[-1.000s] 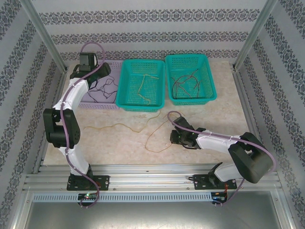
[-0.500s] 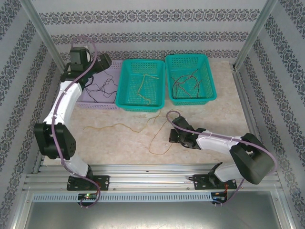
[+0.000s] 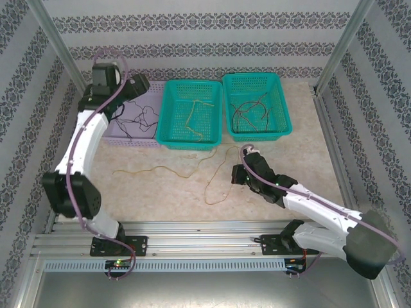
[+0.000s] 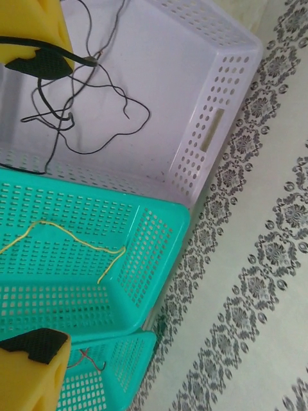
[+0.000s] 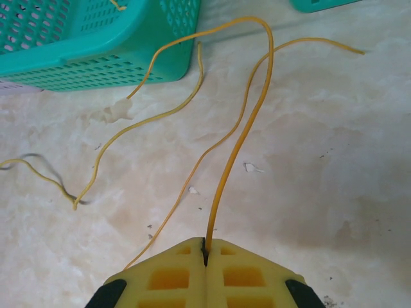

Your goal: Untangle the cables

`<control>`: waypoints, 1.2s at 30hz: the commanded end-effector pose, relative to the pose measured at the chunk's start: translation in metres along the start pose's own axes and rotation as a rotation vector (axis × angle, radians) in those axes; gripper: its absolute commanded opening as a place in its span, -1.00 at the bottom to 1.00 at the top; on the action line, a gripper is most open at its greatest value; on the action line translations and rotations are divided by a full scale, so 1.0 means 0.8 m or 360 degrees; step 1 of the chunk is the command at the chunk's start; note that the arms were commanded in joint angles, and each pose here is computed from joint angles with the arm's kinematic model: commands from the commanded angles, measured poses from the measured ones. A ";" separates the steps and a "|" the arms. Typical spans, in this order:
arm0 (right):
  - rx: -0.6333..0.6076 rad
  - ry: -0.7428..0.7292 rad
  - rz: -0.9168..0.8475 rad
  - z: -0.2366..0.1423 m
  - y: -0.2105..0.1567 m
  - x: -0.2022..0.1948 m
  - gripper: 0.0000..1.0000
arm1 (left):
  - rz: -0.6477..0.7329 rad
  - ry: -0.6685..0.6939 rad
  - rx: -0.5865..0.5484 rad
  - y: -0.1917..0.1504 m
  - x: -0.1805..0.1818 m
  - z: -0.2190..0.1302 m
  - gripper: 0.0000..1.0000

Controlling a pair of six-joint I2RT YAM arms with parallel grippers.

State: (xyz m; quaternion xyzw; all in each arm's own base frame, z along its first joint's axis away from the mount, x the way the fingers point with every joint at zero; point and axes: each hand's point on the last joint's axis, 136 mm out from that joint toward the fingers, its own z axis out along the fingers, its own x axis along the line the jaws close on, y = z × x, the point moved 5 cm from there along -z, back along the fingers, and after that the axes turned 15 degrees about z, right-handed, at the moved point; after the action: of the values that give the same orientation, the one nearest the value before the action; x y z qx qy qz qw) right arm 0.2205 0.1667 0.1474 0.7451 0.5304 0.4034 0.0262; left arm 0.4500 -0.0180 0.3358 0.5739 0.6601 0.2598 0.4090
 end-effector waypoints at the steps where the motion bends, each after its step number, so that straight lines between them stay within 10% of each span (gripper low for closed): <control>1: -0.0002 -0.0017 -0.0029 -0.012 -0.003 -0.002 -1.00 | 0.0044 0.0108 0.0274 -0.017 0.008 0.027 1.00; 18: -0.0007 0.0335 -0.0390 -0.105 0.033 0.117 -1.00 | 0.0744 0.0810 0.0574 -0.034 -0.010 0.071 1.00; 36: -0.0210 0.0673 -0.0647 -0.221 0.134 0.279 -1.00 | 0.0513 0.0587 0.0437 -0.014 -0.030 0.011 1.00</control>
State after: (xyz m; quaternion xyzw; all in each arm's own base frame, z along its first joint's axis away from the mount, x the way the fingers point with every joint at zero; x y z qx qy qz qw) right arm 0.2213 0.2297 0.4278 0.5430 0.6152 0.5704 0.0374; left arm 0.4734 -0.0520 0.3008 0.6828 0.6402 0.3267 0.1310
